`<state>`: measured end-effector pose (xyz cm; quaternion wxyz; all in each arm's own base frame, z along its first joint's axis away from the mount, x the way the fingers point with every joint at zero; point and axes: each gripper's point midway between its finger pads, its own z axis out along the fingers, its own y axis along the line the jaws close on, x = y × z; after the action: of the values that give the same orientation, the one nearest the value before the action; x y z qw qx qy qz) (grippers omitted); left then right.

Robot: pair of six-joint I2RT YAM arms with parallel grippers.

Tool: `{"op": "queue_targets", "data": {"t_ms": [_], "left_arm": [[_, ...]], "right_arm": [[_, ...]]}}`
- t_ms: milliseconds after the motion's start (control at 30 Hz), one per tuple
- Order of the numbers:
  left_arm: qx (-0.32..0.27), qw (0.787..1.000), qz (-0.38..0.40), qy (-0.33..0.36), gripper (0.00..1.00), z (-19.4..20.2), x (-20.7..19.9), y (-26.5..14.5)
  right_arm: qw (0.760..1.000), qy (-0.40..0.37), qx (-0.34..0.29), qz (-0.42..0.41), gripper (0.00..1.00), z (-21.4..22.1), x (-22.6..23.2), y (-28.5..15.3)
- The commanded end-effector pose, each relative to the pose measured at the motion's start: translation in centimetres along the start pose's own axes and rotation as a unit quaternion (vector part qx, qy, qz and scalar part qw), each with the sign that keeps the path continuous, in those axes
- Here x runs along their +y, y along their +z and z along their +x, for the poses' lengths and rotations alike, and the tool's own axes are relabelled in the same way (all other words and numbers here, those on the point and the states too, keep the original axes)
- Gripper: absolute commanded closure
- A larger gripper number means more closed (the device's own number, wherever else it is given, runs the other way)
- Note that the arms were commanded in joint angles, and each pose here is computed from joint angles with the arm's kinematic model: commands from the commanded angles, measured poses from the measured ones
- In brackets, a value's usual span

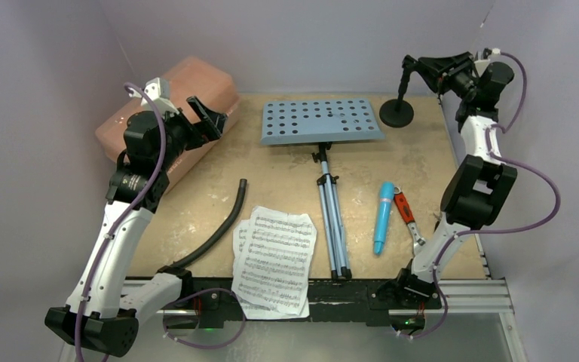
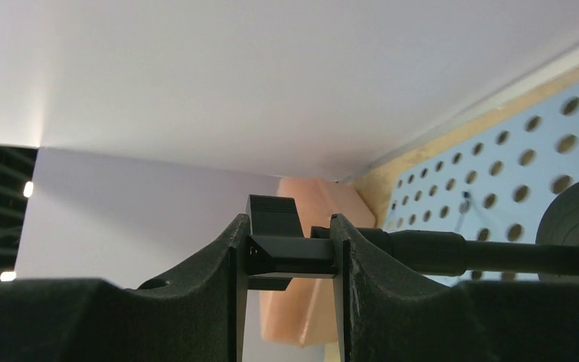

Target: Set up the instrument practice props

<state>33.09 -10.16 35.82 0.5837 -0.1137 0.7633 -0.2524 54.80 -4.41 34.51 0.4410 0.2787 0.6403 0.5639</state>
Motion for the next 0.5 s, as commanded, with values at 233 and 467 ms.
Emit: {"op": "queue_targets", "data": {"t_ms": [233,467], "left_arm": [[0.003,0.999,0.043,-0.016,0.01,0.0,-1.6,0.5],[0.002,0.999,0.044,-0.020,0.01,0.1,-1.6,0.7]], "right_arm": [[0.997,-0.028,-0.066,0.025,1.00,-2.1,-3.1,-6.3],[0.996,-0.037,-0.076,0.035,1.00,-3.5,-4.0,-8.0]]}}
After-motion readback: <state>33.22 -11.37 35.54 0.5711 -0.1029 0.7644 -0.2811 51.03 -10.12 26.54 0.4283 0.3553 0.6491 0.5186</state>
